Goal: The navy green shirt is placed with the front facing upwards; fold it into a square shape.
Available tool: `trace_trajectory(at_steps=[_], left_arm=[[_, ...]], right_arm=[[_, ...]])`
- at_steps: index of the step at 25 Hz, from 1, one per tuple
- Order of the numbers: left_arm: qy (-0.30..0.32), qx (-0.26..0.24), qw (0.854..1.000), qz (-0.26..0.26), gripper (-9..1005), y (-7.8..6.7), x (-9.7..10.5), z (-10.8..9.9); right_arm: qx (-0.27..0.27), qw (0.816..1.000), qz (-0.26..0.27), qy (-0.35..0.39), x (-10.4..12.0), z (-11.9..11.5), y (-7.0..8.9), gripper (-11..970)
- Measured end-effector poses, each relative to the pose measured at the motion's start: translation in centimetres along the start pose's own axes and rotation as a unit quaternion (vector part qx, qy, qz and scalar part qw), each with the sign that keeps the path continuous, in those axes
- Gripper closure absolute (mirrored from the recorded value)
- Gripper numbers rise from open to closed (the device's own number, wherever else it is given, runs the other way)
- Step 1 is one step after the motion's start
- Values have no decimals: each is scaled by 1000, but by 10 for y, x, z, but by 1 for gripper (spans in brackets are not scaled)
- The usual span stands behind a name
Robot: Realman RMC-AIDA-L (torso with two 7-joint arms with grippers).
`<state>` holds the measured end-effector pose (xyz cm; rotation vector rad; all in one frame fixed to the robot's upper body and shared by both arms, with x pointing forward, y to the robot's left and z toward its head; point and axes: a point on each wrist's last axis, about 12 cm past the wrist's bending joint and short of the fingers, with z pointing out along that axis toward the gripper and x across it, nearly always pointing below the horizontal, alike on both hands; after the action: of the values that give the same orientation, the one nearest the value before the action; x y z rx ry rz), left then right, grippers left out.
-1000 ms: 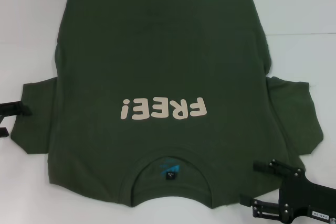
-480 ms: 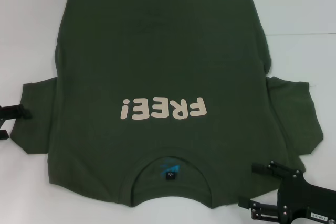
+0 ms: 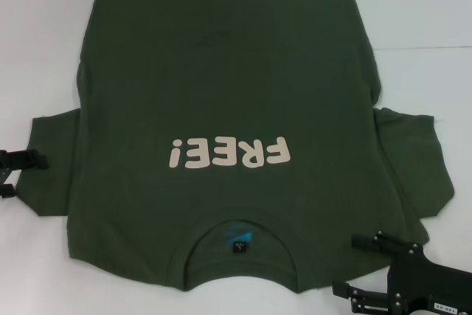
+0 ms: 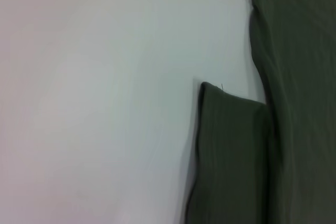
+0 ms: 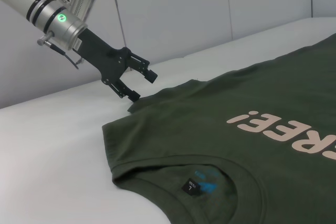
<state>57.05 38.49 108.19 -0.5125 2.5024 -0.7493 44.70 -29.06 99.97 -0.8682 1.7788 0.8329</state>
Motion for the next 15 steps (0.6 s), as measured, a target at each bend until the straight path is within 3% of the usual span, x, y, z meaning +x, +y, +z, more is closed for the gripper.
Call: trace_trajectory(at_steps=[15], left_arm=[[17, 13, 1000, 5, 192, -8, 2, 5]], right_arm=[[0, 1000, 0, 0, 0, 0, 0, 29]])
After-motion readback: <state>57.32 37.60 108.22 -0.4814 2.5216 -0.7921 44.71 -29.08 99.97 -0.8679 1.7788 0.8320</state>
